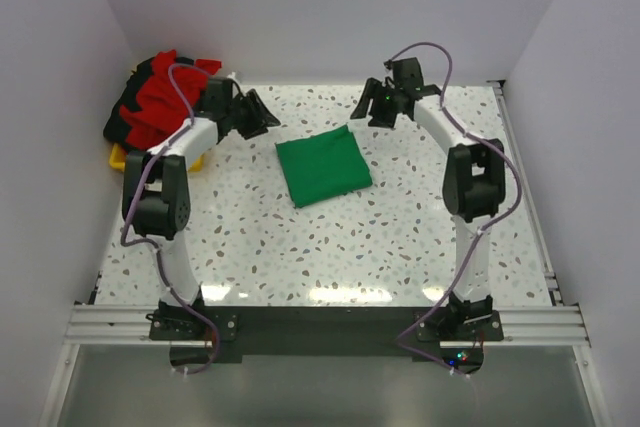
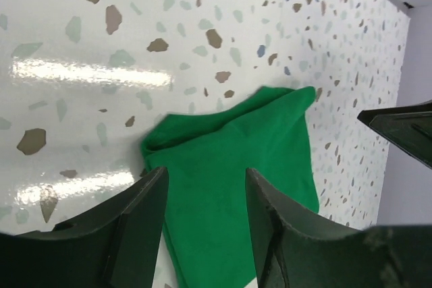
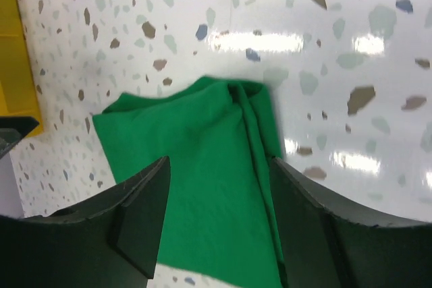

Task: Fold and stack the t-shirts
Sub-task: Fold the tshirt

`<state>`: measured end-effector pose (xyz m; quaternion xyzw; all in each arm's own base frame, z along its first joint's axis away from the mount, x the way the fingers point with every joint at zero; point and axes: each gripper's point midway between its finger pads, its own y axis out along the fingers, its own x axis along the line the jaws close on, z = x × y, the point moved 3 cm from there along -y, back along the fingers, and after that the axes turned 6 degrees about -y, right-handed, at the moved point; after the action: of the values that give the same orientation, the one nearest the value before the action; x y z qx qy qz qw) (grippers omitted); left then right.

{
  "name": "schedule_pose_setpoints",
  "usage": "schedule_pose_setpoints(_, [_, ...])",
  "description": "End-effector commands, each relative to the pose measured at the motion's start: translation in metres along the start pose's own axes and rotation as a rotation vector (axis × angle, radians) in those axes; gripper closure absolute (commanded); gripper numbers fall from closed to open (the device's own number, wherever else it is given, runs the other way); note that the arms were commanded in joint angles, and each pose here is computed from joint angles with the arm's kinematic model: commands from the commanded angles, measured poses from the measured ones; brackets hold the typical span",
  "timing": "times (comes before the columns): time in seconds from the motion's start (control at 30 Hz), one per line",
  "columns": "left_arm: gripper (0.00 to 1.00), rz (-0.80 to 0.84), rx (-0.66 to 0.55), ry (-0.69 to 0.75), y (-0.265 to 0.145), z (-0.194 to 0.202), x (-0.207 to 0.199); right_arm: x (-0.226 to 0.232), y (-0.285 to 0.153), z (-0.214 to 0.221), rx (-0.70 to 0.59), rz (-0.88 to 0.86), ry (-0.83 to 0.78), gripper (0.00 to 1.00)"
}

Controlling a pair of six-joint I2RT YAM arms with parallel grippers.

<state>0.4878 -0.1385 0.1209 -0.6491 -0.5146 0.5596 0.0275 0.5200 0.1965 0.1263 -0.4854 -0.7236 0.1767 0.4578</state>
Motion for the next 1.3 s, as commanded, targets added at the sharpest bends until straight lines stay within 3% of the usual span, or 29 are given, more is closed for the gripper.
schedule_pose_setpoints(0.0, [0.47,0.070,-0.063,0.084,-0.027,0.009,-0.044,0.033,-0.056,-0.009,-0.110,-0.027,-0.108,0.36])
schedule_pose_setpoints(0.17, [0.56,0.083,-0.018,0.119,-0.017,0.059,-0.064,0.045,-0.044,0.041,-0.054,-0.025,-0.163,0.37])
schedule_pose_setpoints(0.4, [0.63,0.071,0.112,0.081,0.025,0.119,-0.041,0.048,-0.006,0.100,0.076,0.014,-0.199,0.40])
schedule_pose_setpoints(0.7, [0.67,0.008,0.161,0.032,0.035,0.152,-0.011,0.015,-0.001,0.152,0.158,0.084,-0.142,0.41])
schedule_pose_setpoints(0.87, [0.67,-0.004,0.147,0.042,0.030,0.149,-0.012,0.018,-0.016,0.151,0.134,0.086,-0.160,0.41])
schedule_pose_setpoints(1.27, [0.67,-0.007,0.129,0.128,0.015,0.124,-0.041,0.008,-0.042,0.094,0.039,0.241,-0.275,0.36])
